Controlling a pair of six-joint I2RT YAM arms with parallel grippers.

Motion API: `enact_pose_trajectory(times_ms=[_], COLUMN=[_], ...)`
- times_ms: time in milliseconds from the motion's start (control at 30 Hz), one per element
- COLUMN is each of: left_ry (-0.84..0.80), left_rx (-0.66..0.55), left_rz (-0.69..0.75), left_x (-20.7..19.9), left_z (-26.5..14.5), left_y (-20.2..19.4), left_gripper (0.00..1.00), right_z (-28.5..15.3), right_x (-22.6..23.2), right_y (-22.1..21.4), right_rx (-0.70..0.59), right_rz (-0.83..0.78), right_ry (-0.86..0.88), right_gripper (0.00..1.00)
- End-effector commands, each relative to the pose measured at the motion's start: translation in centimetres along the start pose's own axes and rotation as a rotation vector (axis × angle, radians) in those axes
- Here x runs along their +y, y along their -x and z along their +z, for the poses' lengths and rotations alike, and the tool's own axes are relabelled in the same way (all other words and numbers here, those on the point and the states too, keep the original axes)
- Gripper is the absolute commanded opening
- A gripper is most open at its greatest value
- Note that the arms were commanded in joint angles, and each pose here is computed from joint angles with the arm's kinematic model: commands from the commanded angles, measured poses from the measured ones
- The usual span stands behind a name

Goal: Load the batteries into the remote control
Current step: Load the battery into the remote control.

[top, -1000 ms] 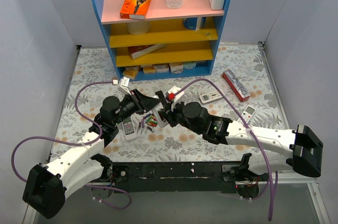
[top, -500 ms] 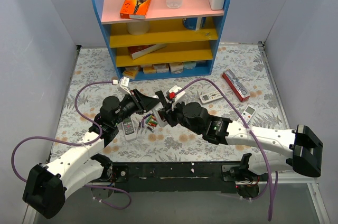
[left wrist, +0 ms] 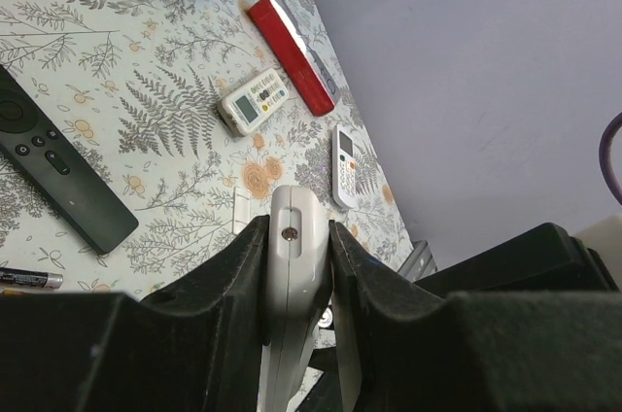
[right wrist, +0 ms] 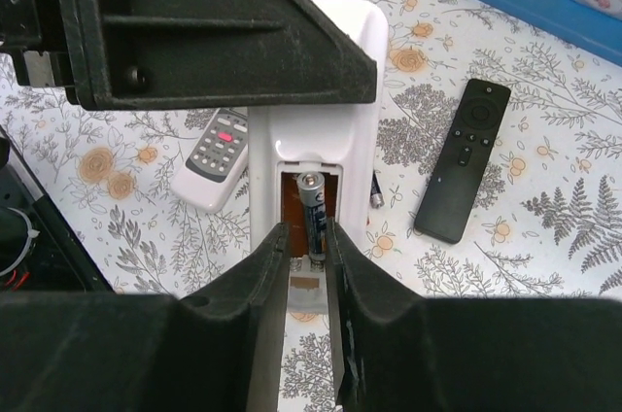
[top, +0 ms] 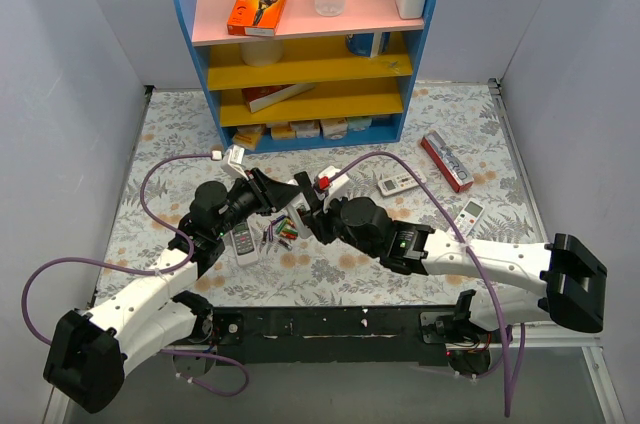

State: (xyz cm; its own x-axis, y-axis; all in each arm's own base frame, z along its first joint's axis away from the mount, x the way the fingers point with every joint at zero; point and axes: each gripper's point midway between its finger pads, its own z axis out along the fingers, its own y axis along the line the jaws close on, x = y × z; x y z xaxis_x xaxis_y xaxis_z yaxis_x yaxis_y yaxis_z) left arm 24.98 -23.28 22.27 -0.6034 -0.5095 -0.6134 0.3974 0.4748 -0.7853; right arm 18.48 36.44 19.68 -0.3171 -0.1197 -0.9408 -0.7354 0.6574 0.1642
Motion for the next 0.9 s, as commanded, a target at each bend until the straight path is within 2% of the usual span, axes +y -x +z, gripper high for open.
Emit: enact_pose_trajectory(times_ms=[0, 167, 367, 700, 867], left_ry=[-0.085, -0.07, -0.038, 0.014, 0.027], left_rx=[-0.013, 0.001, 0.021, 0.067, 0.088], left_rz=[0.018, 0.018, 0.018, 0.007, -0.001], left_x=[-2.2, -1.7, -1.0, -0.1, 0.0], left_z=[-0.2, -0.1, 0.1, 0.5, 0.7], left_y=[0.8, 0.3, 0.0, -0.6, -0.8], left_gripper=[0.0, 0.0, 0.0, 0.0, 0.0], right_z=[0.2, 0.0, -0.7, -3.0, -3.9], right_x=[-1.6, -1.5, -1.4, -0.8, -0.4], right_y=[-2.1, -1.8, -0.3, 2.3, 3.1], right_rx=[0.055, 0.046, 0.018, 0.008, 0.033], right_rz=[-0.002, 0.007, 0.0, -0.108, -0.183], right_ry=[-0.073, -0.069, -0.059, 0.005, 0.044], right_gripper=[0.29, 0.33, 0.46, 0.59, 0.61])
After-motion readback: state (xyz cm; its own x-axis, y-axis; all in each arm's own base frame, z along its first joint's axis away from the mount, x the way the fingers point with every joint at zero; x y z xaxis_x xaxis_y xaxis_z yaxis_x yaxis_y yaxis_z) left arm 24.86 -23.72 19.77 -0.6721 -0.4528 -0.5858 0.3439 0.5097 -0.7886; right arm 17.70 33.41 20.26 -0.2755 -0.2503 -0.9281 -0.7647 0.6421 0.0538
